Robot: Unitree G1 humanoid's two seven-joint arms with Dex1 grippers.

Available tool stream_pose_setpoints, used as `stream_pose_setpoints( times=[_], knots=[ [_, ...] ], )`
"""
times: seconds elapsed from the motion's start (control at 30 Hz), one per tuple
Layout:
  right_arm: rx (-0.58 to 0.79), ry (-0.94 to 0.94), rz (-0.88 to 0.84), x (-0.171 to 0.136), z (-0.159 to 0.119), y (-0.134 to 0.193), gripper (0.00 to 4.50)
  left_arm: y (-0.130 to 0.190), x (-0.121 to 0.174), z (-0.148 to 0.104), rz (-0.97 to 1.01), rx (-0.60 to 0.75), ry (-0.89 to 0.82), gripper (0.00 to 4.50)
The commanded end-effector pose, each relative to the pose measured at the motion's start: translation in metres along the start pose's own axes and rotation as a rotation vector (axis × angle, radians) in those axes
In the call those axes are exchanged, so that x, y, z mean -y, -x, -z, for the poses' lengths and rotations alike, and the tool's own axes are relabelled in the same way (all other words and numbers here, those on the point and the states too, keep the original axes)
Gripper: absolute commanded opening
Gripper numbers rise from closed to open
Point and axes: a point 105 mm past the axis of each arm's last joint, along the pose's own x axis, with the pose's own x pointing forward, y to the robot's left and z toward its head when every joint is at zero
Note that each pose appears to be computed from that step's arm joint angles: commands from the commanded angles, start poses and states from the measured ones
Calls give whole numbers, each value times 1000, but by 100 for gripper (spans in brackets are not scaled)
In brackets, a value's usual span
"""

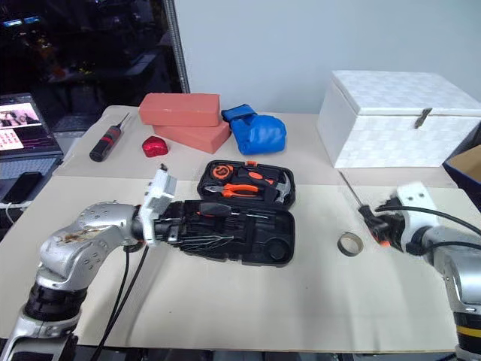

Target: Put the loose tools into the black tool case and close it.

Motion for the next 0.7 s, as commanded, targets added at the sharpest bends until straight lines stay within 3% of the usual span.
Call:
stream_pose_setpoints(
  times=[0.03,0.17,0.27,0.47,0.7],
  knots=[
    [101,282,-239,-43,-45,-8,73,22,9,-12,-23,32,-6,380],
    [109,490,-465,-82,-68,-44,73,55,9,2,-132,-50,7,380],
    [57,525,-551,-96,-69,-61,73,66,11,6,-167,-77,4,380],
    [-39,562,-570,-107,-58,-94,73,89,14,14,-214,-150,7,380],
    [-117,550,-642,-119,-44,-97,73,91,13,15,-231,-156,-2,380]
  ],
)
